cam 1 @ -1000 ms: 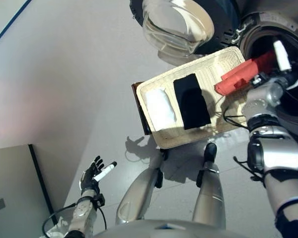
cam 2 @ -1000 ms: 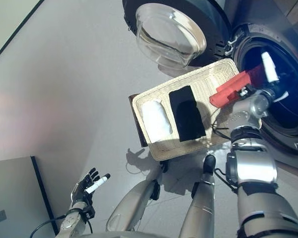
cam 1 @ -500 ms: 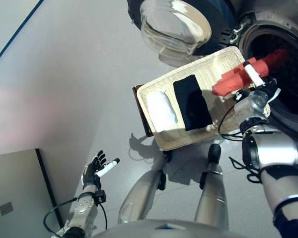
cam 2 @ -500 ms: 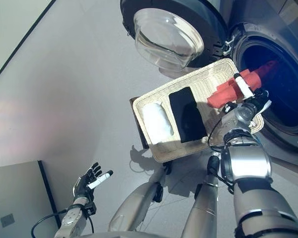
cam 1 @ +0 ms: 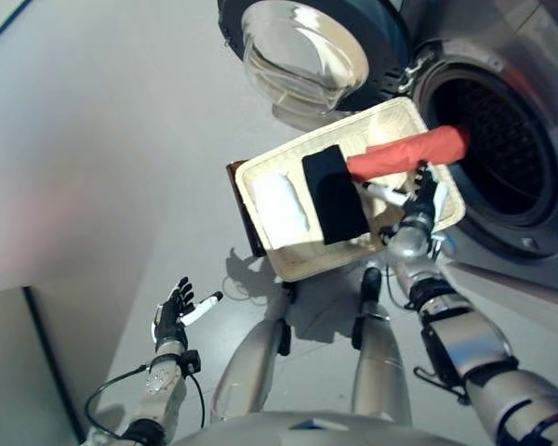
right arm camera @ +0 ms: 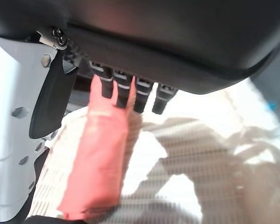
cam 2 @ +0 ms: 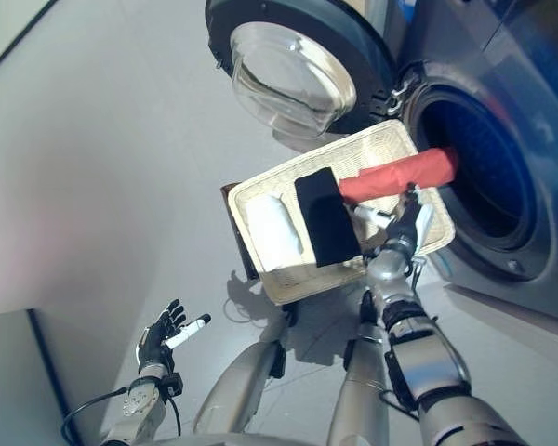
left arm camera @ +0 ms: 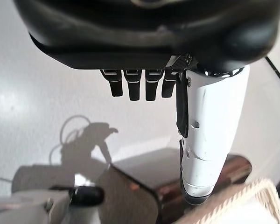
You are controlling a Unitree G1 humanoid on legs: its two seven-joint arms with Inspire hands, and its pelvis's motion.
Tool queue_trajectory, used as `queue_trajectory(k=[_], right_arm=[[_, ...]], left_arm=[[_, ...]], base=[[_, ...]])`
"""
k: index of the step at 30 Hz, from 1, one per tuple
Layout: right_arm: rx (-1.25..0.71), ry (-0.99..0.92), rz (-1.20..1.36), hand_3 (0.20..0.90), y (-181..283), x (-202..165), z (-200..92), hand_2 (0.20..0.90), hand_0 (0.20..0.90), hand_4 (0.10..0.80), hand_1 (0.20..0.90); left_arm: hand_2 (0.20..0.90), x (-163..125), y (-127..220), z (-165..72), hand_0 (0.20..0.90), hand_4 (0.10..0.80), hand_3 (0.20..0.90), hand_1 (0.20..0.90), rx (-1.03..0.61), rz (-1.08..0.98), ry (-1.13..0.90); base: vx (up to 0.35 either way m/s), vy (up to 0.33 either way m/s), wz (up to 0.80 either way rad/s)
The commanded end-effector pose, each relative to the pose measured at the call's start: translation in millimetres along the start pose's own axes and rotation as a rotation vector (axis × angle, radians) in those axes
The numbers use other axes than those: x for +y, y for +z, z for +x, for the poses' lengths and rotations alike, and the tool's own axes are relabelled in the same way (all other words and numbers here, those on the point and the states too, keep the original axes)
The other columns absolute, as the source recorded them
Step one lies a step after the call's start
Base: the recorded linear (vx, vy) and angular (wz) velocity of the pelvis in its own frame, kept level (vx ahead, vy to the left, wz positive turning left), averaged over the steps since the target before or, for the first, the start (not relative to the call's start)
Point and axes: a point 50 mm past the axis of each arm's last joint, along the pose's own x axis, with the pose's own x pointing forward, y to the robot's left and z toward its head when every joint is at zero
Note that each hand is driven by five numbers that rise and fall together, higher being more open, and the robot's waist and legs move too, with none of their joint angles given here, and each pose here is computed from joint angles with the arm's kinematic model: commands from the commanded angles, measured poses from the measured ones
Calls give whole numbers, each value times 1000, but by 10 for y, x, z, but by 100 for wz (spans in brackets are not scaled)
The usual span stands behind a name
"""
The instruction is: Pick up the clothes and place them into the washing machine
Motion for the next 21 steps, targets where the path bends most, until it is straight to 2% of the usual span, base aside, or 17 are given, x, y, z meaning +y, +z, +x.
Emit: queue_trajectory(k=[1, 5, 10, 12, 14, 15, 16, 17, 19, 21], right_arm=[[-154, -40, 53, 900, 298, -86, 86, 900, 900, 800, 900], [-128, 35, 38, 900, 78, -36, -100, 900, 900, 800, 900], [-272, 108, -121, 900, 85, -125, -261, 900, 900, 800, 900], [-347, 129, -292, 900, 131, -167, -223, 900, 900, 800, 900], [-480, 130, -625, 900, 209, -271, -118, 900, 900, 800, 900], [-481, 130, -625, 900, 210, -270, -118, 900, 900, 800, 900], [-595, 134, -899, 900, 319, -325, -3, 900, 900, 800, 900], [-597, 134, -899, 900, 326, -321, -1, 900, 900, 800, 900], [-624, 137, -1103, 900, 356, -374, 126, 900, 900, 800, 900], [-689, 93, -1243, 900, 577, -349, 256, 900, 900, 800, 900]], left_arm=[[900, 256, 186, 136, 900, 800, 900, 900, -70, 3, 135], [900, 302, 167, 138, 900, 800, 900, 900, -54, -13, 155], [900, 440, 134, 72, 900, 800, 900, 900, -56, -17, 184], [900, 458, 142, 67, 900, 800, 900, 900, -63, -10, 180], [900, 494, 177, 68, 900, 800, 900, 900, -83, 10, 177], [900, 494, 176, 68, 900, 800, 900, 900, -83, 10, 177], [900, 514, 191, 81, 900, 800, 900, 900, -89, 33, 164], [900, 512, 195, 84, 900, 800, 900, 900, -90, 32, 165], [900, 525, 216, 78, 900, 800, 900, 900, -104, 41, 152], [900, 550, 248, 94, 900, 800, 900, 900, -110, 38, 152]], base=[[0, 0, 0], [12, -32, 6], [5, -11, 4], [-4, -16, 5], [0, 0, 0], [-6, -15, 4], [-9, -2, 6], [-10, -1, 5], [-16, -2, 6], [-19, 0, 7]])
